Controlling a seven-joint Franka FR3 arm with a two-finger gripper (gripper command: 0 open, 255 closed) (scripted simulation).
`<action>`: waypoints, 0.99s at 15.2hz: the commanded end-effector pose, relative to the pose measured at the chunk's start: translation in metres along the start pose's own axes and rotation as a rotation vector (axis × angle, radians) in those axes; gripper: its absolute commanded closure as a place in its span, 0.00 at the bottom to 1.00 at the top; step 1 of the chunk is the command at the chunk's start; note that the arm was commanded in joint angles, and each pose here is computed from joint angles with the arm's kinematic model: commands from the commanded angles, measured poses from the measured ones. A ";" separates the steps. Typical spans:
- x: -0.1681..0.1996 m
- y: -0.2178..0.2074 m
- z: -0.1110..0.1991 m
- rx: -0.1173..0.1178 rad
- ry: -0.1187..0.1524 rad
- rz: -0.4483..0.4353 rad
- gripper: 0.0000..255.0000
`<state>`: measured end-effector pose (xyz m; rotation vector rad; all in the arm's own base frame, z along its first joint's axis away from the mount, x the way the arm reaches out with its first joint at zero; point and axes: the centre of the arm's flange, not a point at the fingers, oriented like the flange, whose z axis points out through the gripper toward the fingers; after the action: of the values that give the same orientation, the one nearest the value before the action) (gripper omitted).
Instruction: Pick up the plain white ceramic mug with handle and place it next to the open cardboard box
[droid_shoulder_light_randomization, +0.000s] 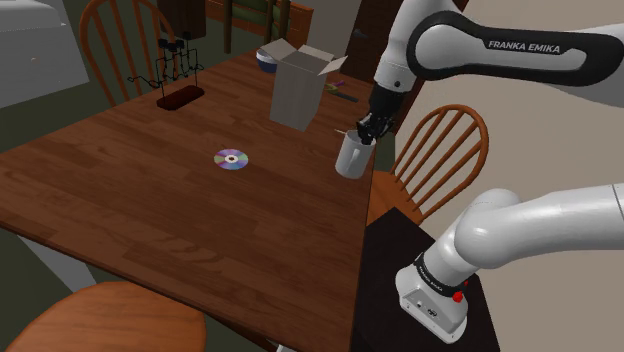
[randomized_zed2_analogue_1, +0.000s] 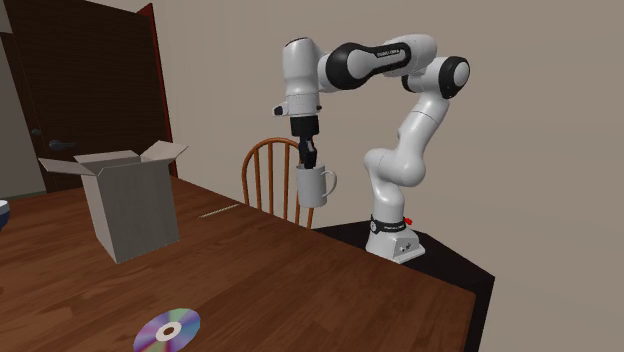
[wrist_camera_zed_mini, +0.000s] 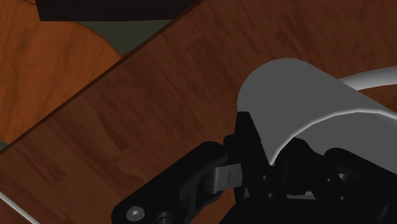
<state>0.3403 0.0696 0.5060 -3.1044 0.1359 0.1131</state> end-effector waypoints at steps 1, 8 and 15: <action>0.000 -0.001 -0.011 0.000 0.000 0.000 1.00; -0.003 -0.002 -0.048 0.000 0.000 0.000 1.00; -0.006 -0.003 -0.084 0.000 0.000 0.000 1.00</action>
<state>0.3397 0.0707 0.5849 -3.1045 0.1356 0.1132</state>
